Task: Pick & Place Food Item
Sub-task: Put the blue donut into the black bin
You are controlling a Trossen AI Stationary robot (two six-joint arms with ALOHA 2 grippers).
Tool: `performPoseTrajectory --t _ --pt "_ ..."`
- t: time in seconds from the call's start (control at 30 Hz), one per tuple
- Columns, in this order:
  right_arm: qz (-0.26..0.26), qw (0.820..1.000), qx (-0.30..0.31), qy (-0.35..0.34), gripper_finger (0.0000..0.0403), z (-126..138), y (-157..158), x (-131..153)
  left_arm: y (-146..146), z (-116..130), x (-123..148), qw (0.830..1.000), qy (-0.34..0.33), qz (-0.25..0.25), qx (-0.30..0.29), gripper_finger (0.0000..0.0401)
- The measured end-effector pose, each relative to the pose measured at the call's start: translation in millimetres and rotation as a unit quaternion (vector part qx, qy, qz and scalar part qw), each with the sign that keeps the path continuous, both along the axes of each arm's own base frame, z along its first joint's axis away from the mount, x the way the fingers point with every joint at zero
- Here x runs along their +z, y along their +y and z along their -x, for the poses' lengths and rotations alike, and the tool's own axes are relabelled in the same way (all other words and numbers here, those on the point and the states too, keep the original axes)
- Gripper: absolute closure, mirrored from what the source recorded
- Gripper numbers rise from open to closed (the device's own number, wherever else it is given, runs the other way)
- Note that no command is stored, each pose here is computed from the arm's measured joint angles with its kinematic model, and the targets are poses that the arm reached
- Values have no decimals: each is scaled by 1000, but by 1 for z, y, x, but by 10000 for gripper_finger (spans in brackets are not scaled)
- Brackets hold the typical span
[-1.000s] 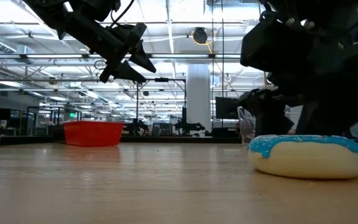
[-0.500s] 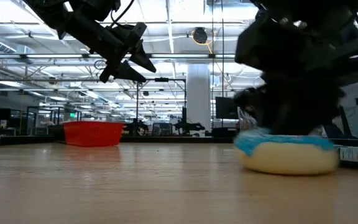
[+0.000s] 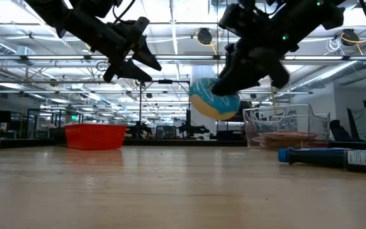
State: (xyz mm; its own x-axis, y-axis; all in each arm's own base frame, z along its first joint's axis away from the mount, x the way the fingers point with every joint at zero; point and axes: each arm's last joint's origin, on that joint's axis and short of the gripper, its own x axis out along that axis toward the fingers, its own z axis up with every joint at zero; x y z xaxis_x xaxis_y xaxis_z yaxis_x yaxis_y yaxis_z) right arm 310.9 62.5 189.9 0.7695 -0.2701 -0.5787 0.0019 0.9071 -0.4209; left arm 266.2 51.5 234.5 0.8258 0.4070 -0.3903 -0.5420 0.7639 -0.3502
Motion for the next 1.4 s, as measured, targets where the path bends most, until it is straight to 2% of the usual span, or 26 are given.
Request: performPoseTrajectory --t 0.13,0.2,0.3,0.43,0.57,0.7,0.8,0.9,1.07,1.2,1.4 --pt "25 996 -77 31 379 4 -20 -5 -3 0 0 1000 5 -7 -9 183" --pt "12 991 -120 51 383 7 -32 -10 -4 0 0 1000 9 -8 -12 183" --pt "-18 988 -134 70 384 19 -48 -18 -5 6 7 999 13 -35 -20 183" --pt "-28 986 -159 39 382 38 -70 -20 1 21 25 996 9 -87 2 183" --pt "-22 983 -181 -25 383 61 -90 -9 7 35 37 993 9 -118 15 183" --pt "-29 978 -145 -148 383 79 -102 7 12 42 39 991 15 -131 27 183" --pt "-39 965 -95 -240 381 90 -107 11 13 44 30 991 4 -131 25 183" --pt "-44 952 -62 -296 382 96 -110 11 12 45 15 991 -32 -129 20 183" --pt "4 945 -36 -326 381 89 -115 20 9 38 -4 985 -150 -79 -3 183" --pt "20 938 -26 -346 381 75 -116 33 3 22 -13 985 -161 -59 -29 183" --pt "20 948 -9 -319 381 54 -112 25 -9 -7 -16 982 -169 -52 -65 183"
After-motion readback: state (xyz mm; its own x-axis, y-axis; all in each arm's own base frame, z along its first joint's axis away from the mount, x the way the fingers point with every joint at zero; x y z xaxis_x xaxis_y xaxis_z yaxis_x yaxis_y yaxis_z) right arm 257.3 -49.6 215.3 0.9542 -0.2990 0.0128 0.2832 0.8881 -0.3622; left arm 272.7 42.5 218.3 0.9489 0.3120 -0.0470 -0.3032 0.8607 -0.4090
